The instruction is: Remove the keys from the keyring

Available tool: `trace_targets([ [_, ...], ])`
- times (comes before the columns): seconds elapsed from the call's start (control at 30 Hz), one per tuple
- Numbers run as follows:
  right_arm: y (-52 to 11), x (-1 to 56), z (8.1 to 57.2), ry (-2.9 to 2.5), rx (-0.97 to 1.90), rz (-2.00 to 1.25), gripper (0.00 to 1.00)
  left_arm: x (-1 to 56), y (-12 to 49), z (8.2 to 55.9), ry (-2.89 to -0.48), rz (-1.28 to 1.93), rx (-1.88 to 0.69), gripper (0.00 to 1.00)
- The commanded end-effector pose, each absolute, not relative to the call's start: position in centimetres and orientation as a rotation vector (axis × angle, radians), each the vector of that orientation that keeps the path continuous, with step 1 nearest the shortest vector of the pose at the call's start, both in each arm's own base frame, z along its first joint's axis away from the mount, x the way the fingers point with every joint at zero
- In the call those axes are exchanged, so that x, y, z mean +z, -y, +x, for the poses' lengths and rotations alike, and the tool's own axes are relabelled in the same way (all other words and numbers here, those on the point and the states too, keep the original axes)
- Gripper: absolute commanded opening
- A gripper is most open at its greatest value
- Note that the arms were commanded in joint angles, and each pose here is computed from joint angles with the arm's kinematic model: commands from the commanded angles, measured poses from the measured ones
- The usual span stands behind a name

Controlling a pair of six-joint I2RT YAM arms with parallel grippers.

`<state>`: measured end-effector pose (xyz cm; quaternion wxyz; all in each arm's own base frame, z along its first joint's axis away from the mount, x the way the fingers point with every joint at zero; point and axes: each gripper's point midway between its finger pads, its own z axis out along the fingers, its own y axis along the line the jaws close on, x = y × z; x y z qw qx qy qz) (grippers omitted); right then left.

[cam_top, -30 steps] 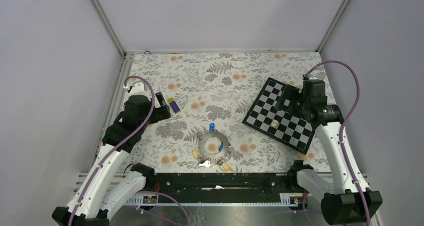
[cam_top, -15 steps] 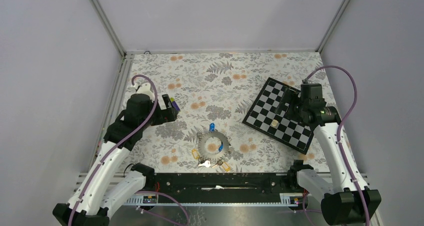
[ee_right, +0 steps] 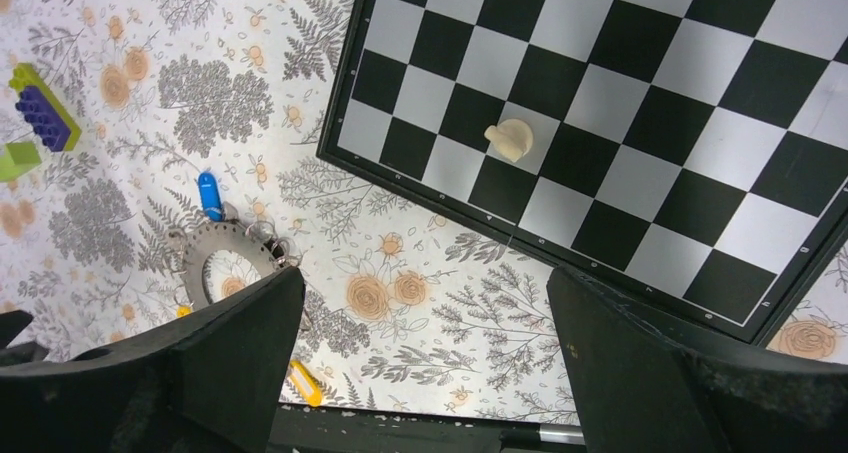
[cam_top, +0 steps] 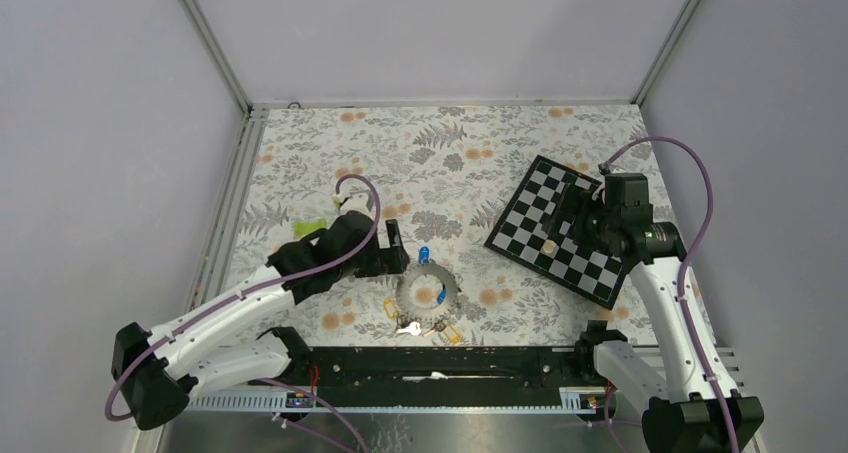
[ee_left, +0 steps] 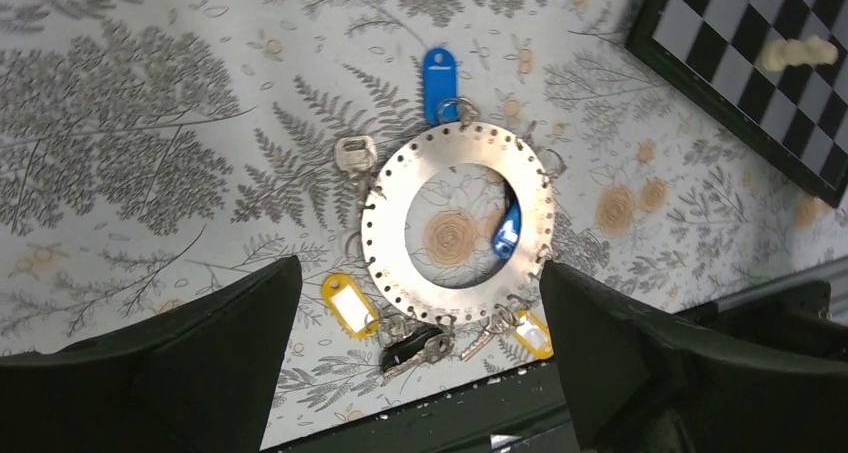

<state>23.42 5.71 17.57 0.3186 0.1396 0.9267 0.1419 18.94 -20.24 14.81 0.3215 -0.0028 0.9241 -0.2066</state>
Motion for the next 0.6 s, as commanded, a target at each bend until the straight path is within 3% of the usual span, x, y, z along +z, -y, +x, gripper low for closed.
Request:
trace_targets([
  [0.0,-6.6,17.7,22.8,-2.416,0.446,0.318,0.99,15.4,19.2,20.5,-2.296,-0.293,-0.578,0.99],
  [0.33,-7.0,18.2,22.8,-2.395,0.478,0.297,0.99,14.4,17.6,21.7,-2.218,-0.406,-0.598,0.99],
  [0.57,-7.8,17.5,22.6,-2.434,0.534,0.312,0.99,13.7,20.1,22.8,-2.289,-0.187,-0.561,0.99],
])
